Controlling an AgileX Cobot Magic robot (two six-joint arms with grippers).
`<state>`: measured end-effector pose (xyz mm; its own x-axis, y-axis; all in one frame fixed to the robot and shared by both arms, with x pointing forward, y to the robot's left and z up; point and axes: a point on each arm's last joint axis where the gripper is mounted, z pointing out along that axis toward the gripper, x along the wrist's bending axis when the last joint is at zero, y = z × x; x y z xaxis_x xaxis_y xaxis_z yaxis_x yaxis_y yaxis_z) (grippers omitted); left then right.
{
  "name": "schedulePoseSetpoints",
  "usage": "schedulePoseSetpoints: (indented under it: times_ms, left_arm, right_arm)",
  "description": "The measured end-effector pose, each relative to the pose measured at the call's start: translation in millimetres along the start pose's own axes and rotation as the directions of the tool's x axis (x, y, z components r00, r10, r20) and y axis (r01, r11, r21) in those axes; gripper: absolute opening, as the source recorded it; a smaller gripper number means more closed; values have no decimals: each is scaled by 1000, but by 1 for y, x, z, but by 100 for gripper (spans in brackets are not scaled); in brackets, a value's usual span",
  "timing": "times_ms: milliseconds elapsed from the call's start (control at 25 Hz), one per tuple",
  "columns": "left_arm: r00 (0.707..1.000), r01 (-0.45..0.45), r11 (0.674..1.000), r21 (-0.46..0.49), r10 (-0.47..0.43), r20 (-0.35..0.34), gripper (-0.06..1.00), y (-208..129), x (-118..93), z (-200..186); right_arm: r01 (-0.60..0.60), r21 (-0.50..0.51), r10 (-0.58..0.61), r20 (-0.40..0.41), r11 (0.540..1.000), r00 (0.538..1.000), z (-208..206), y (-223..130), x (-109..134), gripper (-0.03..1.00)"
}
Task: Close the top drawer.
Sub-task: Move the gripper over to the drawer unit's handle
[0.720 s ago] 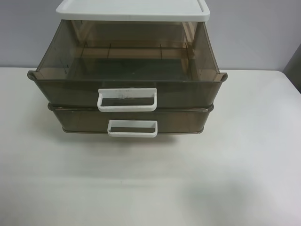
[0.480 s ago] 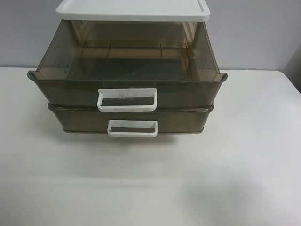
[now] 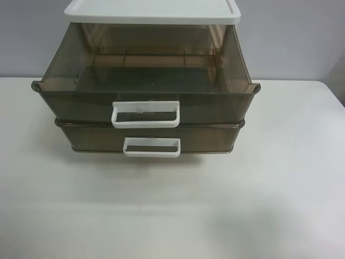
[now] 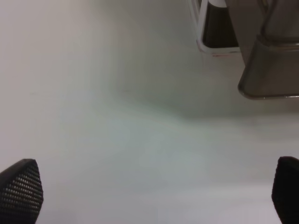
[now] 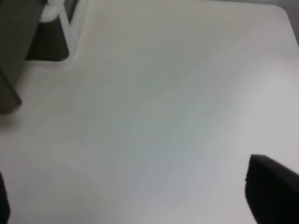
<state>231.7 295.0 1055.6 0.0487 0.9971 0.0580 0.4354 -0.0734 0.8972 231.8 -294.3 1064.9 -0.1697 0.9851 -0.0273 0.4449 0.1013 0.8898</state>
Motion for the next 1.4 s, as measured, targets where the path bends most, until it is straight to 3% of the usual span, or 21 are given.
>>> schedulePoseSetpoints:
  times_ms: [200,360,520,720,880,1080,1200,1400]
  left_arm:
    - [1000,0,1000,0,0,0,99,0,0,0]
    - [1000,0,1000,0,0,0,99,0,0,0]
    - [1000,0,1000,0,0,0,99,0,0,0]
    - [1000,0,1000,0,0,0,99,0,0,0]
    - [1000,0,1000,0,0,0,99,0,0,0]
    - [1000,0,1000,0,0,0,99,0,0,0]
    - [1000,0,1000,0,0,0,99,0,0,0]
    - [1000,0,1000,0,0,0,99,0,0,0]
  right_arm:
    - [66,34,-61,-137,997,989,-2,61,5,99]
    - [164,83,-134,-291,983,947,17,111,14,99]
    - [360,109,-277,-452,926,848,49,152,45,99]
    - [617,52,-490,-557,785,670,79,180,120,99]
    - [740,16,-575,-618,672,536,83,177,186,99]
    - [822,8,-569,-717,570,402,84,150,247,99]
    - [858,32,-545,-760,513,354,89,127,272,99]
    - [899,98,-525,-782,426,334,110,98,296,99]
